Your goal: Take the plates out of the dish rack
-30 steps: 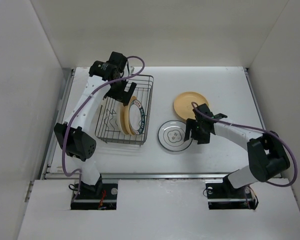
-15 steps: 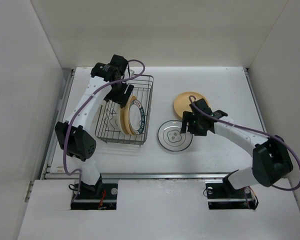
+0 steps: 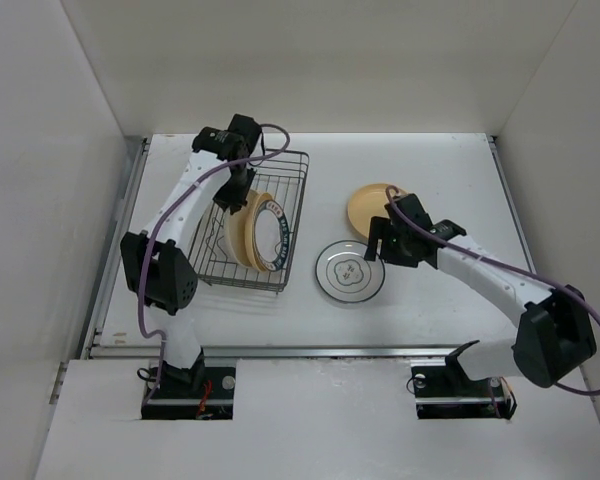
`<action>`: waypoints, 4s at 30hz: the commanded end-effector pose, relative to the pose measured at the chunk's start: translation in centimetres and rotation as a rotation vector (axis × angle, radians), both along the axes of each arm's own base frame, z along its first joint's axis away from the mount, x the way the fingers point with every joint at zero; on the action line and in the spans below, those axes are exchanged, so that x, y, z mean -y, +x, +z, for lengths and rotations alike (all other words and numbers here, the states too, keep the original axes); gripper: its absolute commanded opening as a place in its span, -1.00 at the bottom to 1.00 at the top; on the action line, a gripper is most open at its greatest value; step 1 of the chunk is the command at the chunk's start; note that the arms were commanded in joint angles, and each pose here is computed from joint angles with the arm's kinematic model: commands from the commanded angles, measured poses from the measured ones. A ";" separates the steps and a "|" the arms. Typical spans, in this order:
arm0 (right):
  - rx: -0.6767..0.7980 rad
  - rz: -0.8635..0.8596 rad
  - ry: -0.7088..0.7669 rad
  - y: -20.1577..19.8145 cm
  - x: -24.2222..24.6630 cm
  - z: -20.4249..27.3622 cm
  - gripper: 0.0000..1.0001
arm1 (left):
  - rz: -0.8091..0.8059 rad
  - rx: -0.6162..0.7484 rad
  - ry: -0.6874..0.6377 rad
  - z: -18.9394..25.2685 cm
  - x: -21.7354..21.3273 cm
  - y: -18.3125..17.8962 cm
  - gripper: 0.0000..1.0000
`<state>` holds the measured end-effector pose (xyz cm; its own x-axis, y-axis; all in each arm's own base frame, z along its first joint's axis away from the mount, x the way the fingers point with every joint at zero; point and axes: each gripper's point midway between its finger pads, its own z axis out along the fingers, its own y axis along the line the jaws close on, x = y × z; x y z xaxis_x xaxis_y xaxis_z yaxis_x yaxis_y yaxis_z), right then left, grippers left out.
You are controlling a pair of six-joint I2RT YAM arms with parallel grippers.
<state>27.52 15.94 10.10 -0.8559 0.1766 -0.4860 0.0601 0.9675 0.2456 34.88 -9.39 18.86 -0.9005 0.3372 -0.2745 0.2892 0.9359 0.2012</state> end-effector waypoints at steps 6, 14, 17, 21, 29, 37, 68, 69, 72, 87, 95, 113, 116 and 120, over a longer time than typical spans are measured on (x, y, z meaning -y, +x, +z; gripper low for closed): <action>0.138 -0.018 0.001 2.0 -0.1 5.3 0.60 | 0.087 0.419 -0.070 11.7 -0.1 4.2 -1.00; 0.290 0.095 0.127 2.7 -2.4 10.3 0.60 | 0.113 0.703 -0.002 18.7 -0.8 5.4 -1.00; 0.398 0.211 0.286 2.9 -5.4 14.1 0.74 | 0.149 0.830 -0.062 21.7 -0.9 5.5 -1.00; 0.524 0.281 0.456 3.9 -8.4 19.0 0.88 | 0.180 0.952 -0.205 26.3 -0.3 4.7 -1.00; 0.604 0.298 0.578 7.5 -11.6 23.3 0.88 | -0.112 0.685 -0.590 22.9 9.3 3.6 -1.00; 0.550 0.184 0.557 10.7 -10.6 20.6 0.86 | -0.266 0.352 -0.968 19.5 14.3 1.0 -1.00; 0.299 -0.583 0.194 12.5 6.7 7.1 -1.00 | -0.189 0.269 0.169 6.4 3.8 1.9 1.00; 0.283 -0.584 0.184 12.6 6.6 6.3 -1.00 | -0.194 0.269 0.181 6.2 3.6 2.0 1.00; 0.278 -0.568 0.180 13.2 6.9 5.4 -1.00 | -0.201 0.253 0.207 5.5 3.5 2.3 1.00; 0.137 -0.587 -0.083 12.1 10.2 0.5 0.72 | -0.214 0.256 0.194 5.7 3.8 2.4 1.00; 0.129 -0.549 -0.019 12.0 8.9 0.2 0.72 | -0.223 0.190 0.198 4.0 4.2 2.2 0.89; 0.165 -0.520 0.016 11.0 8.7 1.1 0.72 | -0.193 0.155 0.164 4.2 4.7 2.4 -1.00; 0.181 -0.507 0.028 11.2 8.5 1.9 0.70 | -0.164 0.260 0.190 7.3 4.5 3.6 -1.00; 0.228 -0.501 0.047 11.6 8.4 3.9 0.70 | -0.167 0.443 0.305 12.0 4.3 4.7 -1.00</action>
<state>37.67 7.38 10.23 -0.5999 0.5569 -0.5744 0.4969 0.8221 0.2780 38.56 -14.29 24.20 -0.7415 0.5779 -0.3409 0.3931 0.7860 0.4772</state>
